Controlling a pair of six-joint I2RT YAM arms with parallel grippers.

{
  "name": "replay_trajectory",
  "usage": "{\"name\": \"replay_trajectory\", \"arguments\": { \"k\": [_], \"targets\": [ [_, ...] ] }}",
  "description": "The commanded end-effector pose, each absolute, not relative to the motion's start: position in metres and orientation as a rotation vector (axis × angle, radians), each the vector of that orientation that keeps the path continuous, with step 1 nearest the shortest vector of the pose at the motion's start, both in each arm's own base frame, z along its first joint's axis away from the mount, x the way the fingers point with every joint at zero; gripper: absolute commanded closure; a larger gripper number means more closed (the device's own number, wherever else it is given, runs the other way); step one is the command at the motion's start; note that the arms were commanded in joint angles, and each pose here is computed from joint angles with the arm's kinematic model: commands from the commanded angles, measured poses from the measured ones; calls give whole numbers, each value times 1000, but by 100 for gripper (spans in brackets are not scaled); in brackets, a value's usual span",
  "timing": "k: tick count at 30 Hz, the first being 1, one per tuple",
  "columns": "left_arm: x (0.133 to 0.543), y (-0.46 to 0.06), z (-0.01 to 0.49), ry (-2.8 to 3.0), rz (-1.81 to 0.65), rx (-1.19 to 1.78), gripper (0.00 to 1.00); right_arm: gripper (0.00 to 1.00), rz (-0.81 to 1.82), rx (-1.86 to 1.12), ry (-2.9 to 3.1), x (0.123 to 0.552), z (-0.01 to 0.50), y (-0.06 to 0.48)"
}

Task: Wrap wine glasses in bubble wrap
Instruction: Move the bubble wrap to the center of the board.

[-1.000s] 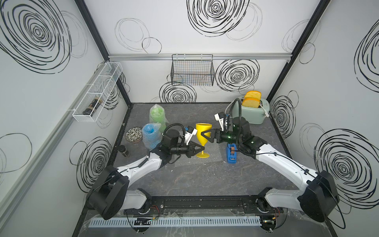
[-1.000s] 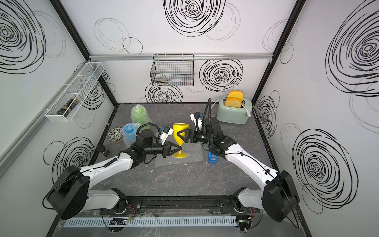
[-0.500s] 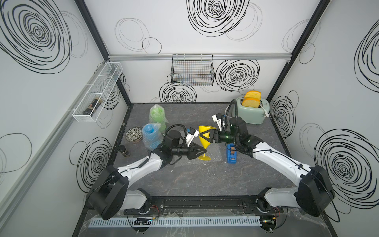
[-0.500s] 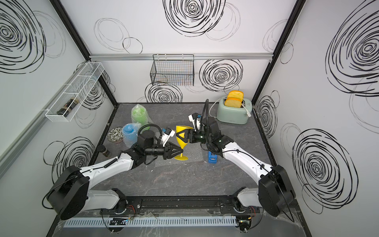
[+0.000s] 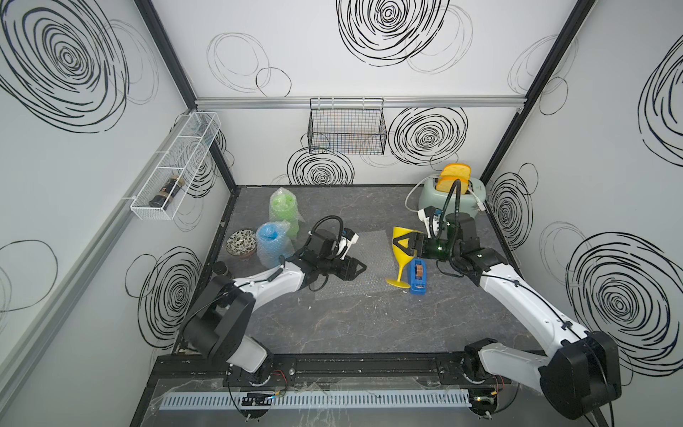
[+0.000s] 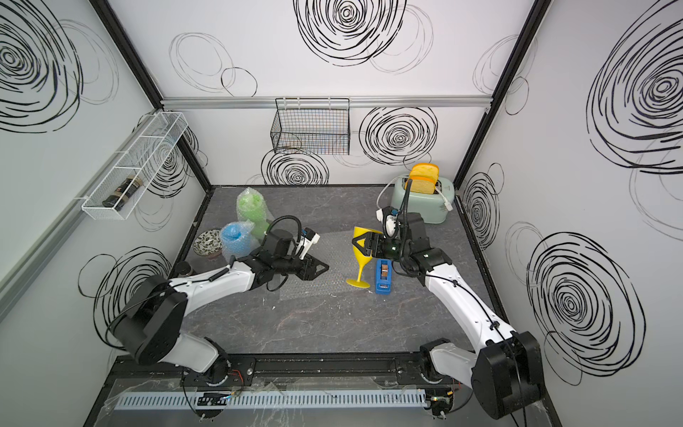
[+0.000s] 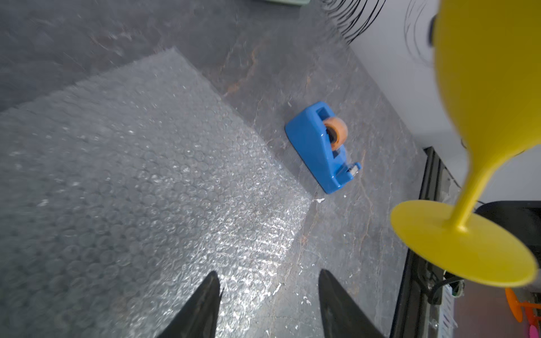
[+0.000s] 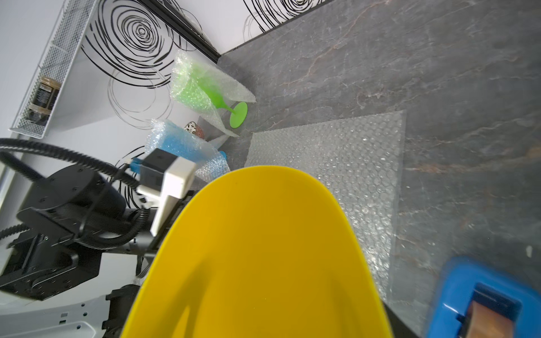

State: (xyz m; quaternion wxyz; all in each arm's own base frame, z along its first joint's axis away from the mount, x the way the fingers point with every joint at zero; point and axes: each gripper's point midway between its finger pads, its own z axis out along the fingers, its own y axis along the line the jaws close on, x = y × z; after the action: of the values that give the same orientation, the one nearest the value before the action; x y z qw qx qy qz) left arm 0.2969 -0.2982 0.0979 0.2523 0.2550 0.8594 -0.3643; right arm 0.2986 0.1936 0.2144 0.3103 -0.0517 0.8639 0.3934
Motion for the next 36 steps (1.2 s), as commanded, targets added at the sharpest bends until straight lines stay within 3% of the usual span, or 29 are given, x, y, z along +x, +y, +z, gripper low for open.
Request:
{"name": "replay_trajectory", "arguments": {
  "k": [1,9,18,24,29,36],
  "targets": [
    [312,-325,100,2336,-985,774,46,27,977,-133,2328,287,205,177],
    [291,-352,25,2565,-1019,891,51,27,879,-117,2373,281,193,154],
    [249,-356,17,2553,-975,1107,56,27,890,-110,2398,281,181,150],
    [240,-346,43,2460,-952,1150,55,28,924,-68,2476,283,167,156],
    [250,-345,97,2331,-973,1118,41,28,964,-80,2516,285,160,183],
    [282,-298,132,2316,-1035,755,35,29,1004,16,2583,299,127,237]
  ]
}}
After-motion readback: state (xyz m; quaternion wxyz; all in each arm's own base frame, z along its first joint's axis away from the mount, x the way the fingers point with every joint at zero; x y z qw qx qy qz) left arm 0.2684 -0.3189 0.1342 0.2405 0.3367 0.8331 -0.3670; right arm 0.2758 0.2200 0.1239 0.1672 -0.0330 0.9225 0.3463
